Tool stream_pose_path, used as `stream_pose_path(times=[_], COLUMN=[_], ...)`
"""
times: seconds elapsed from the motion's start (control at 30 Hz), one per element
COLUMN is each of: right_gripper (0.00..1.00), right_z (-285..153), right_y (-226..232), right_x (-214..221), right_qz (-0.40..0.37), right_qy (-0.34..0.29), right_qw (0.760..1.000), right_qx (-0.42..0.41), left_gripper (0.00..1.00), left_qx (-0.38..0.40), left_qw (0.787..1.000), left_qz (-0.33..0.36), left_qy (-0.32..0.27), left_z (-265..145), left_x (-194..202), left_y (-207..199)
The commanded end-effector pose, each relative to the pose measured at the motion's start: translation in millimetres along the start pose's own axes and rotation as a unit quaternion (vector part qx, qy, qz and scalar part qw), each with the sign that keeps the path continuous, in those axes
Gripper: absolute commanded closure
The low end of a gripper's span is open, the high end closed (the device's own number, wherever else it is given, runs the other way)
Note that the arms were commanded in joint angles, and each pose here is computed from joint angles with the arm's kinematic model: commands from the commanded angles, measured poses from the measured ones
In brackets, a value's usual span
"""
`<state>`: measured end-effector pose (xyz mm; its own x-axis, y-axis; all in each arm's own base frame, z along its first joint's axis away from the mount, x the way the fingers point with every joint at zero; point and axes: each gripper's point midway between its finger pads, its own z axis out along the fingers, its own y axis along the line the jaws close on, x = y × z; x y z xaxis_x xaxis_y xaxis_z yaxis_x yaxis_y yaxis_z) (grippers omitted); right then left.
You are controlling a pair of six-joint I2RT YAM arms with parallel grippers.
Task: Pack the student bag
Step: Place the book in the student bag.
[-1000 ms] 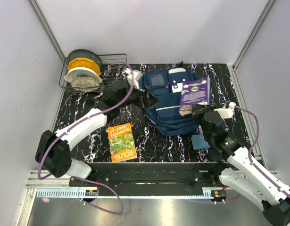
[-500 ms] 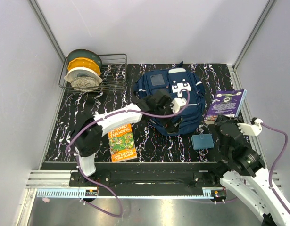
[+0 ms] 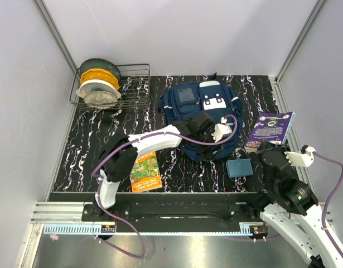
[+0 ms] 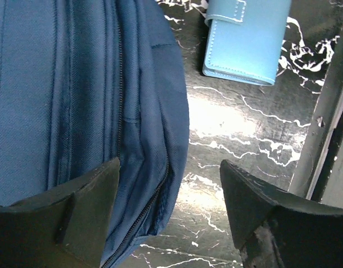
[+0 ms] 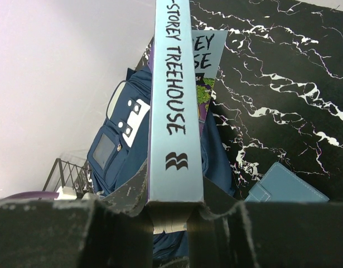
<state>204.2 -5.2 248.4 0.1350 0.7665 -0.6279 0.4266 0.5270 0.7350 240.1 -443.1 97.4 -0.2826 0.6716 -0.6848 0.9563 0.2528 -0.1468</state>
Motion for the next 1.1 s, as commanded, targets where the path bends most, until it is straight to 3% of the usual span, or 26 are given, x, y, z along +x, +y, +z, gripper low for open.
stream_pose_path(times=[0.0, 0.2, 0.43, 0.47, 0.5, 0.63, 1.07], right_gripper=[1.0, 1.0, 1.0, 1.0, 1.0, 1.0, 1.0], right_z=[-2.3, -1.4, -2.1, -2.0, -1.6, -2.1, -9.9], right_y=[10.8, 8.7, 7.7, 7.6, 7.1, 8.6, -10.4], right_x=[-12.9, -7.0, -5.2, -5.4, -4.7, -5.9, -15.4], right_qz=[0.052, 0.056, 0.058, 0.059, 0.058, 0.058, 0.046], right_qy=[-0.018, -0.01, -0.005, -0.006, -0.006, -0.006, -0.012], right_qw=[0.998, 0.998, 0.998, 0.998, 0.998, 0.998, 0.999], right_qx=[-0.014, -0.014, -0.015, -0.015, -0.014, -0.015, 0.008], left_gripper=[0.28, 0.57, 0.58, 0.62, 0.73, 1.0, 1.0], left_qx=[-0.036, -0.036, -0.028, -0.028, -0.033, -0.038, -0.096], left_qw=[0.999, 0.999, 0.999, 1.0, 0.999, 0.999, 0.993], left_qz=[0.024, 0.02, 0.014, 0.014, 0.013, 0.013, -0.019], left_qy=[-0.021, -0.013, -0.003, -0.003, -0.003, -0.004, -0.063], left_z=[0.7, 8.6, 15.1, 15.6, 15.9, 16.2, -39.2], left_x=[-23.3, -18.5, -10.0, -9.4, -10.0, -11.7, -58.8], left_y=[15.9, 19.1, 19.1, 19.2, 21.0, 23.3, 37.7])
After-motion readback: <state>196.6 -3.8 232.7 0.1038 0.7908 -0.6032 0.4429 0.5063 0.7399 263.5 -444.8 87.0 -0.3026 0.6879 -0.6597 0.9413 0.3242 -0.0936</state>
